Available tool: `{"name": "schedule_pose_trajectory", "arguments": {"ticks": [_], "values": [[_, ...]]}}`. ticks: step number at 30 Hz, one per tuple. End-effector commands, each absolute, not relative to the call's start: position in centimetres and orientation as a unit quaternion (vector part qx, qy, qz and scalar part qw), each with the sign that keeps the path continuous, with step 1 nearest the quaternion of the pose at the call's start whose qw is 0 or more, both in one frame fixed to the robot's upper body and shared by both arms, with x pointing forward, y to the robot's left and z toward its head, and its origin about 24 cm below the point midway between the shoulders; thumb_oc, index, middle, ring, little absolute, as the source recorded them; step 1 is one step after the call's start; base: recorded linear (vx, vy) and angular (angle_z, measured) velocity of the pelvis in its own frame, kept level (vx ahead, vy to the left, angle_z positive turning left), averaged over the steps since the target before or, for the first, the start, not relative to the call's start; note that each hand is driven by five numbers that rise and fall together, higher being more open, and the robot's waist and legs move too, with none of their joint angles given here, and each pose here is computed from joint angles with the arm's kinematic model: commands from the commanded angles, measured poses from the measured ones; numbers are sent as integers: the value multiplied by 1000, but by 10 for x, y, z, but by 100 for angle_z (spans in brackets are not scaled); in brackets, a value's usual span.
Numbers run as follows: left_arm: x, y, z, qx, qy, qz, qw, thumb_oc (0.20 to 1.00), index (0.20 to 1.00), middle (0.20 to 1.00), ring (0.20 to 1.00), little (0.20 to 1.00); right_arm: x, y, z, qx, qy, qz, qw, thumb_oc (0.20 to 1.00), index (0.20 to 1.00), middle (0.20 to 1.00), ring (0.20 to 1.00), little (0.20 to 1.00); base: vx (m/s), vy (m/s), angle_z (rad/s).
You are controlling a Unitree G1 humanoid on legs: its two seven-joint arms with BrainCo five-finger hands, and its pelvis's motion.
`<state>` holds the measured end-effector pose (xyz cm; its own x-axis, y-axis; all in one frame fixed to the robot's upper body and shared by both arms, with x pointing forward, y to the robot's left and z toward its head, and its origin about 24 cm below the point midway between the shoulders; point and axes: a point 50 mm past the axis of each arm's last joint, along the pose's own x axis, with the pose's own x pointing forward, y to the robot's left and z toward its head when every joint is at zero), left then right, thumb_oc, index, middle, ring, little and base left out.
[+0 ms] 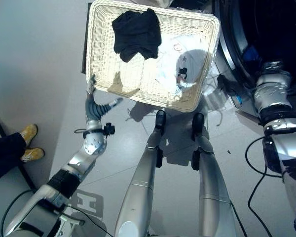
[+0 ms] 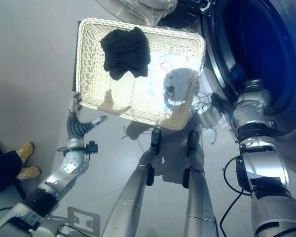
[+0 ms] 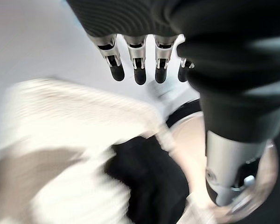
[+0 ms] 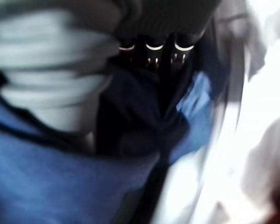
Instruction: Put the clothes into the washing machine.
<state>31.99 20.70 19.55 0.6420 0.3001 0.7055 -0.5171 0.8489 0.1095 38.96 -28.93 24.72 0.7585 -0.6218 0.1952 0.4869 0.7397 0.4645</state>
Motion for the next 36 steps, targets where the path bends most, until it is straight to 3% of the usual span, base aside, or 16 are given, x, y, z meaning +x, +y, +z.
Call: {"name": "schedule_pose_trajectory", "arguments": {"ticks": [1, 5, 10, 11, 17, 25, 36], "values": [[316, 219, 204, 160, -377, 267, 873, 1000, 1000, 1000, 1000, 1000, 377, -294, 266, 11, -232, -319, 919, 1000, 1000, 1000, 1000, 1000, -45, 119, -15], [326, 225, 221, 168, -370, 288, 867, 1000, 1000, 1000, 1000, 1000, 371, -272, 261, -70, -267, -285, 918, 1000, 1000, 1000, 1000, 1000, -34, 124, -6], [335, 229, 231, 190, -359, 307, 860, 1000, 1000, 1000, 1000, 1000, 368, -263, 254, -72, -273, -260, 923, 1000, 1000, 1000, 1000, 1000, -17, 104, -5], [359, 245, 246, 233, -297, 384, 843, 1000, 1000, 1000, 1000, 1000, 361, -242, 224, -42, -264, -181, 947, 1000, 1000, 1000, 1000, 1000, -43, 330, -16], [371, 269, 239, 228, -189, 453, 841, 1000, 1000, 1000, 1000, 1000, 353, -207, 183, -65, -224, -71, 970, 1000, 1000, 1000, 1000, 1000, -17, 164, -14], [378, 296, 239, 237, -77, 456, 855, 1000, 1000, 1000, 1000, 1000, 343, -174, 173, -95, -211, 52, 971, 1000, 1000, 1000, 1000, 1000, 13, 135, -11], [375, 325, 218, 187, 22, 460, 868, 1000, 1000, 1000, 1000, 1000, 338, -164, 170, -67, -215, 64, 972, 1000, 1000, 1000, 1000, 1000, 14, 119, -4]]}}
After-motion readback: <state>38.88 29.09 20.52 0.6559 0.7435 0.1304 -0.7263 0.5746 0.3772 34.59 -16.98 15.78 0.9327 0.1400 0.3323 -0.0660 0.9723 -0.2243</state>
